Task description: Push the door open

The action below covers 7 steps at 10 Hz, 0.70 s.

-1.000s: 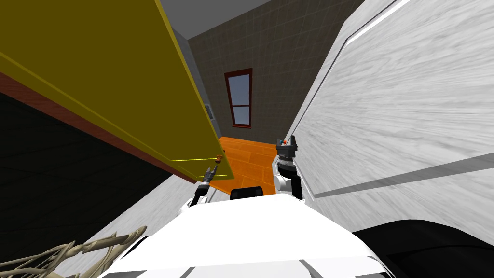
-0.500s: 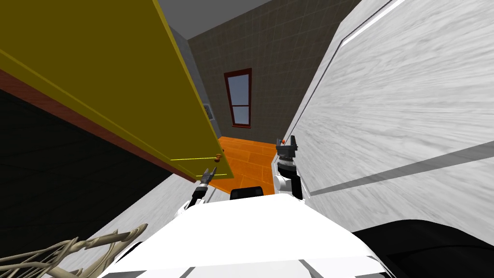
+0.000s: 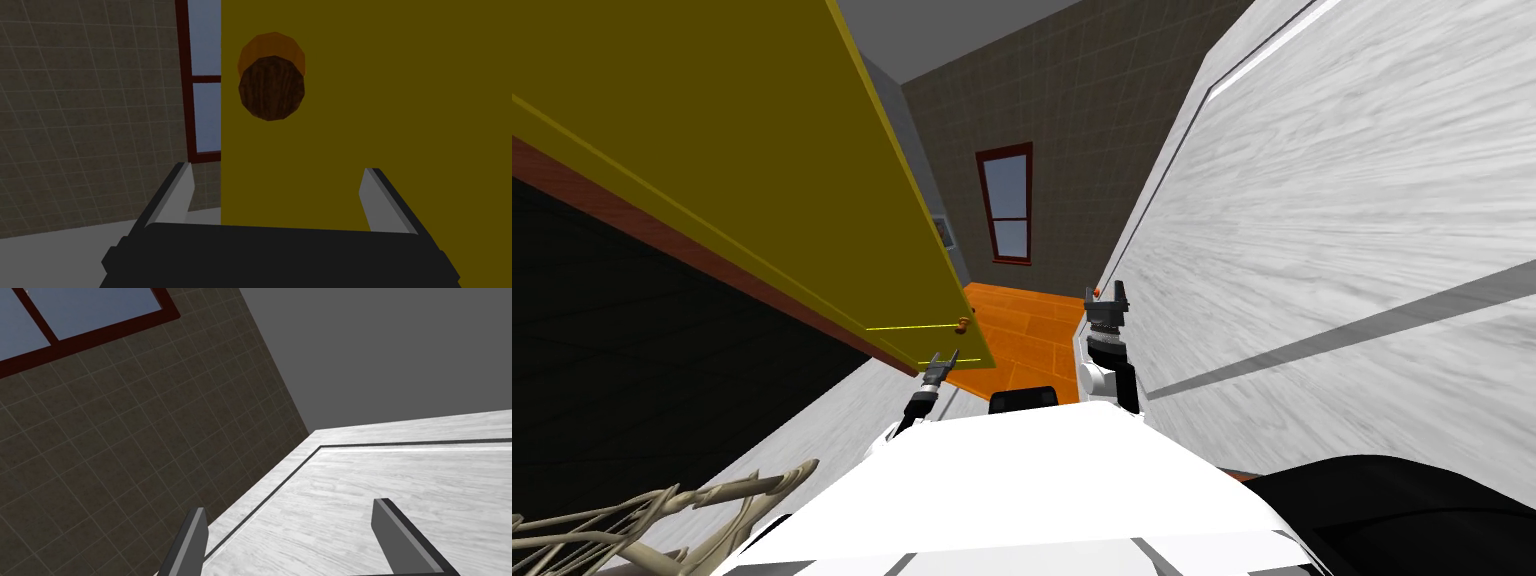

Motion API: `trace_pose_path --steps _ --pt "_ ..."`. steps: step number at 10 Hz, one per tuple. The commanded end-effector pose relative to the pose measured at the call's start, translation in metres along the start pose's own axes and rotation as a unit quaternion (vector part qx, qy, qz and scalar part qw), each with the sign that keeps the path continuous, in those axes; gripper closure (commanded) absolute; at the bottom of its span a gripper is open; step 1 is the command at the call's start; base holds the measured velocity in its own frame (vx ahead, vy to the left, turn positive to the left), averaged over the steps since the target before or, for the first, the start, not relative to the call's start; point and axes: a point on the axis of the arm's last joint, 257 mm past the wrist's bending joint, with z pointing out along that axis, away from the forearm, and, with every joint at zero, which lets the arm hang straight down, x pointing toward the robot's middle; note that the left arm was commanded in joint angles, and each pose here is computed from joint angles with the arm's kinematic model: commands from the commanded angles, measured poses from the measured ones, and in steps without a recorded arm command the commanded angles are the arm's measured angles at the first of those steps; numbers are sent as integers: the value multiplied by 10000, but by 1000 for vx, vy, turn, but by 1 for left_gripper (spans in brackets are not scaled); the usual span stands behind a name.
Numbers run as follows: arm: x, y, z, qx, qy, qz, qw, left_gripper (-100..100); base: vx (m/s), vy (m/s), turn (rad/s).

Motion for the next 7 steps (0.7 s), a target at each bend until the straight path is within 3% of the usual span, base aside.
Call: trace_pose_path --steps 1,2,3,7 --pt "7 27 -31 4 23 197 9998 -100 -29 -26 1" --pt "11 47 -58 8 42 330 9994 -100 -29 -23 1" --pt "7 35 -40 5 30 239 9997 -100 -14 -10 3" --pt "11 39 16 -71 24 270 9996 -100 173 7 -37"
